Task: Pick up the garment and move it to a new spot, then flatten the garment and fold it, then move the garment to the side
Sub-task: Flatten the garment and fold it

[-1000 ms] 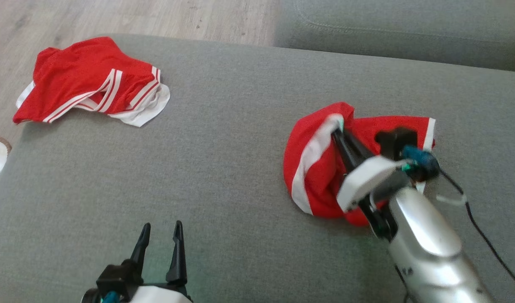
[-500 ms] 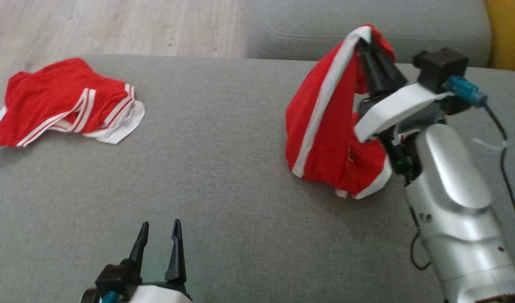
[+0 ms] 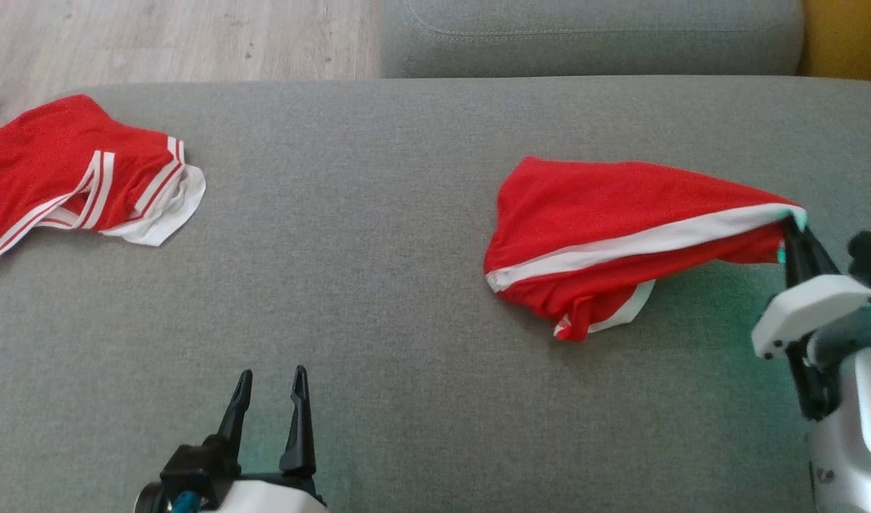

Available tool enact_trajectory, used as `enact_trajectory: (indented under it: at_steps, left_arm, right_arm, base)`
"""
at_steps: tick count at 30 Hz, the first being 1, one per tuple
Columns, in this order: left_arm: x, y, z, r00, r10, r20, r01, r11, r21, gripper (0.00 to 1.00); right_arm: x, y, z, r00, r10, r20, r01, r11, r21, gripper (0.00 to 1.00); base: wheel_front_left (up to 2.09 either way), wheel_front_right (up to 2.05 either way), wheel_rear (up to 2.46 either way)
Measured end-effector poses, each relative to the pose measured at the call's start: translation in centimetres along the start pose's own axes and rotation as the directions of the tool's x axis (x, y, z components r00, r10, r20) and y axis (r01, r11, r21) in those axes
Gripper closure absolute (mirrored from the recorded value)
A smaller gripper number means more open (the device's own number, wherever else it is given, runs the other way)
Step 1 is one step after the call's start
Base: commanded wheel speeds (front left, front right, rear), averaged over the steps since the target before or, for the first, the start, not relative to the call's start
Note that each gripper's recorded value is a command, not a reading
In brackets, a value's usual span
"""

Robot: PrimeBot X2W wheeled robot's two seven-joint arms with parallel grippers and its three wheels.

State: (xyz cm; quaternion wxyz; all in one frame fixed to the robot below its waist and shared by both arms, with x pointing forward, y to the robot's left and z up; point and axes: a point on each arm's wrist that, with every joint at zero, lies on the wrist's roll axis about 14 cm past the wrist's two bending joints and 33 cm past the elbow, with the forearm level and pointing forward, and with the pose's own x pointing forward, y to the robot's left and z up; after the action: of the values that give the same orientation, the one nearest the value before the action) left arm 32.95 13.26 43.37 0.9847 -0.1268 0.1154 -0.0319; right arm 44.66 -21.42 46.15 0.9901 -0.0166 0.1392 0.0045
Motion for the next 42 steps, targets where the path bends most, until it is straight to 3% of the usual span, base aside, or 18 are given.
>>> enact_trajectory:
  at_steps: [5, 6, 7, 8, 13, 21, 29, 35, 42]
  left_arm:
    - [0.3, -0.3, 0.0, 1.000, -0.012, -0.002, 0.012, 1.000, 0.007, 0.00]
    - [0.3, -0.4, 0.0, 1.000, -0.014, -0.001, 0.014, 1.000, 0.007, 0.00]
    - [0.3, -0.4, 0.0, 1.000, -0.016, 0.001, 0.016, 1.000, 0.007, 0.00]
    - [0.2, -0.5, 0.1, 1.000, -0.018, 0.003, 0.018, 1.000, 0.008, 0.00]
    - [-0.2, -1.0, 0.5, 0.999, -0.038, 0.019, 0.038, 0.999, 0.014, 0.00]
    - [-0.5, -2.9, 1.3, 0.993, -0.110, 0.043, 0.110, 0.994, -0.007, 0.00]
    - [2.8, -10.2, 2.4, 0.939, -0.345, 0.006, 0.345, 0.939, -0.005, 0.00]
    - [5.5, -14.9, 0.5, 0.882, -0.457, -0.115, 0.455, 0.889, -0.049, 0.00]
    - [8.7, -15.8, -3.3, 0.851, -0.455, -0.262, 0.452, 0.889, -0.074, 0.00]
  right_arm:
    - [-0.5, -1.6, -1.7, 0.998, -0.046, -0.050, 0.046, 0.999, -0.014, 1.00]
    - [-0.7, -1.7, -2.1, 0.997, -0.051, -0.060, 0.050, 0.999, -0.021, 0.95]
    - [-0.9, -1.8, -2.4, 0.996, -0.055, -0.067, 0.054, 0.998, -0.024, 0.32]
    - [-1.1, -1.9, -2.5, 0.996, -0.059, -0.069, 0.057, 0.998, -0.030, 0.00]
    - [-2.6, -1.5, -3.1, 0.997, -0.063, -0.048, 0.062, 0.998, -0.009, 0.00]
    - [-5.9, -1.4, -0.9, 0.992, -0.081, 0.100, 0.079, 0.997, 0.016, 0.00]
    - [-7.5, -0.6, 1.5, 0.979, -0.060, 0.194, 0.057, 0.998, 0.017, 0.00]
    - [-8.2, -0.5, 2.1, 0.975, -0.059, 0.212, 0.052, 0.998, 0.042, 0.00]
    - [-8.8, -2.3, 0.8, 0.978, -0.116, 0.173, 0.109, 0.993, 0.052, 0.00]
  base:
    - [0.00, 0.00, 0.00]
    - [0.00, 0.00, 0.00]
    - [0.00, 0.00, 0.00]
    - [0.00, 0.00, 0.00]
    - [0.00, 0.00, 0.00]
    - [0.00, 0.00, 0.00]
    - [0.00, 0.00, 0.00]
    - [0.00, 0.00, 0.00]
    - [0.00, 0.00, 0.00]
